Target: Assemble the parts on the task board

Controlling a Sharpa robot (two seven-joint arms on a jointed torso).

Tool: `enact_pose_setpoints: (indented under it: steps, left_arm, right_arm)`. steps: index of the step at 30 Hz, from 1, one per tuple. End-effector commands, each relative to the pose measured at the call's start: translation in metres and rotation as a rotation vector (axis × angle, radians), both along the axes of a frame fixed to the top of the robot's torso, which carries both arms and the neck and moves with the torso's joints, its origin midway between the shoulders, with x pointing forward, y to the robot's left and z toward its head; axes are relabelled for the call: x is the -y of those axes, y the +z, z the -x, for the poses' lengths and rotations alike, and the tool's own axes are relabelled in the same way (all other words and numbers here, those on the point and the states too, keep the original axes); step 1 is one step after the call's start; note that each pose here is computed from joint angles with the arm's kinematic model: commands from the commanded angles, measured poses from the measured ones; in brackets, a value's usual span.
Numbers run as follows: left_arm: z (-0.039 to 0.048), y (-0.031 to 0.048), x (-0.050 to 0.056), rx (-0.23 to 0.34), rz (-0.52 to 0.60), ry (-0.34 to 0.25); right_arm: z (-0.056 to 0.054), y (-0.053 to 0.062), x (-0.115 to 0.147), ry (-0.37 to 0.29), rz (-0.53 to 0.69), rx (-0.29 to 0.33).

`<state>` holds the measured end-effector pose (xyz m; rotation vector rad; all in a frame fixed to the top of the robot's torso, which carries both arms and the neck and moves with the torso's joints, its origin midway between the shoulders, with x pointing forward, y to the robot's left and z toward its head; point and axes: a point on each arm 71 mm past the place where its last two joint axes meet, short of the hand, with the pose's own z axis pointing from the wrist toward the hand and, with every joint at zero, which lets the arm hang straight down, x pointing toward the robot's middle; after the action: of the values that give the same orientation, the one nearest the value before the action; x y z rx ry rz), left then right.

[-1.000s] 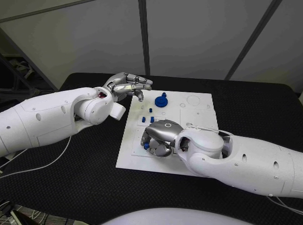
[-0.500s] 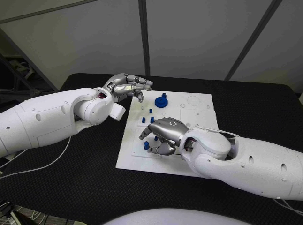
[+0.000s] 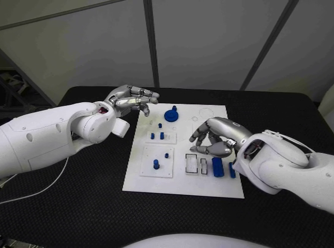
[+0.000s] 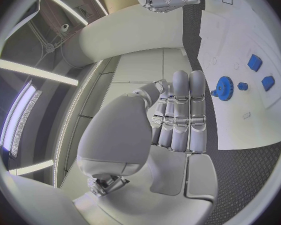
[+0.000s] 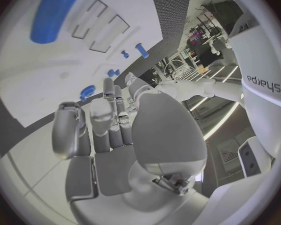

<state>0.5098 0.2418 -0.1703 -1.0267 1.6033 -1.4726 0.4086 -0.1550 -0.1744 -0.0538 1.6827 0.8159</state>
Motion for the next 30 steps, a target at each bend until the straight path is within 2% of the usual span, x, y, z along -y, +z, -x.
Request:
enact_pose_setpoints:
  steps: [1, 4, 9, 16, 23, 30]
  left_arm:
    - [-0.0004, 0.003, -0.002, 0.027, 0.014, 0.011]
    - [-0.0003, 0.0034, -0.002, 0.033, 0.019, 0.004]
    - [0.0006, 0.0045, 0.0, 0.043, 0.03, -0.014]
    - [0.0006, 0.0046, 0.001, 0.046, 0.034, -0.02]
    - [0.0007, 0.0042, 0.001, 0.045, 0.035, -0.022]
    - [0.0009, 0.0038, 0.0, 0.043, 0.033, -0.019]
  right_arm:
    - [0.001, -0.003, 0.022, -0.15, -0.039, -0.145]
    - [0.003, -0.004, 0.041, -0.213, 0.004, -0.174]
    - [0.006, -0.004, 0.061, -0.291, 0.103, -0.162]
    - [0.009, -0.012, 0.072, -0.362, 0.187, -0.188]
    - [0.016, -0.028, 0.069, -0.381, 0.225, -0.243]
    - [0.02, -0.041, 0.06, -0.366, 0.238, -0.28]
